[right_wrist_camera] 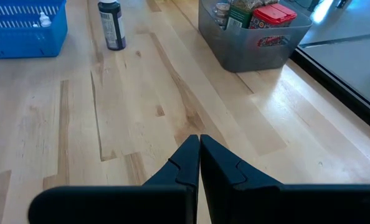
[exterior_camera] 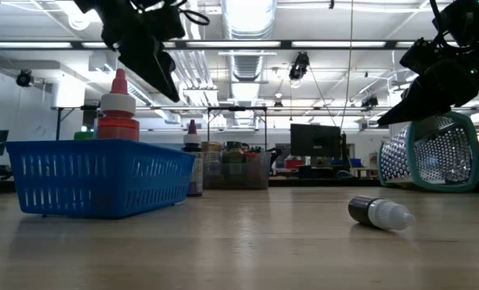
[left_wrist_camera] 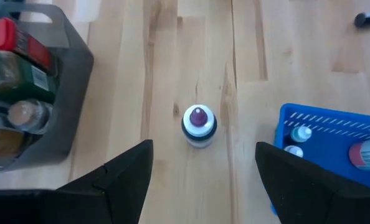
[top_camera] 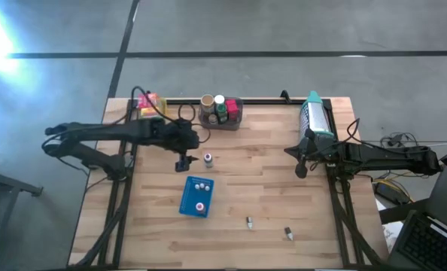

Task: Pick & Place Kitchen Items
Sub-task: Put the large purple food coloring bottle into the blue bin

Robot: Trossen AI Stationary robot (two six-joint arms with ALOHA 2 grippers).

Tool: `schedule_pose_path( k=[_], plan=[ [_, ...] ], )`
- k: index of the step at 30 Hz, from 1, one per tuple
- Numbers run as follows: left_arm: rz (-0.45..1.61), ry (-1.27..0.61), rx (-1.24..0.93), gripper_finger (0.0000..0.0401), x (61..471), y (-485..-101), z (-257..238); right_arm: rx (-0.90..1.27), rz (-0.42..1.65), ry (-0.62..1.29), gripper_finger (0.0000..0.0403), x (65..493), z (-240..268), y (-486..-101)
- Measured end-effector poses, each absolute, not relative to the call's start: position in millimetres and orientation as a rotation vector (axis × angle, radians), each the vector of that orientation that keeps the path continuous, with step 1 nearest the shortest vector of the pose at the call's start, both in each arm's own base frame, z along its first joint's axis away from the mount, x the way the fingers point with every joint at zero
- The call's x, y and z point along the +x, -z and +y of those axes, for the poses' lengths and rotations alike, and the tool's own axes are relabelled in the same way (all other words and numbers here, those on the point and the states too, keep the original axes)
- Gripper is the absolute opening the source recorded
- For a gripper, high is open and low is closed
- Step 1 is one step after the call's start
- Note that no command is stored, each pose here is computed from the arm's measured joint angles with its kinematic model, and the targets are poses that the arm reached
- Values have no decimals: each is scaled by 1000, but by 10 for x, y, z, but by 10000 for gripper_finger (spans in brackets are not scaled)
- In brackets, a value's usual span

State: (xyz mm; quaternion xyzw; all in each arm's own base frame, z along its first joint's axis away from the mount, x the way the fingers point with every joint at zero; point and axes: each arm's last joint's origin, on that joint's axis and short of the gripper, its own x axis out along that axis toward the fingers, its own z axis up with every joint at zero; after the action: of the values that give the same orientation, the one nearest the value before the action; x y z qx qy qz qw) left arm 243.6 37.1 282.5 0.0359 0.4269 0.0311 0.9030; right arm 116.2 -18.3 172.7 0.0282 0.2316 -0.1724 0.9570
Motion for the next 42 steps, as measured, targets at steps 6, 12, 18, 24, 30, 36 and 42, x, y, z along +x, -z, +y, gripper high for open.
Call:
schedule_pose_path(
  k=[6,12,18,24,30,36,42],
  plan=[
    [894,-33,60,287,2556,-2727,370,57,470,350,8,1162,-183,-1727],
    [912,-10,49,287,2671,-2614,377,57,470,350,8,1162,-183,-1727],
    [949,-5,46,287,2756,-2492,389,57,470,350,8,1162,-183,-1727],
    [954,-1,54,287,2811,-2435,398,57,470,350,8,1162,-183,-1727],
    [954,-3,53,287,2831,-2394,403,58,470,350,8,1162,-183,-1727],
    [937,-10,50,287,2811,-2273,411,58,469,350,8,1161,-183,-1728],
    [886,-30,34,287,2822,-2208,426,57,469,350,8,1161,-183,-1728]
  ],
)
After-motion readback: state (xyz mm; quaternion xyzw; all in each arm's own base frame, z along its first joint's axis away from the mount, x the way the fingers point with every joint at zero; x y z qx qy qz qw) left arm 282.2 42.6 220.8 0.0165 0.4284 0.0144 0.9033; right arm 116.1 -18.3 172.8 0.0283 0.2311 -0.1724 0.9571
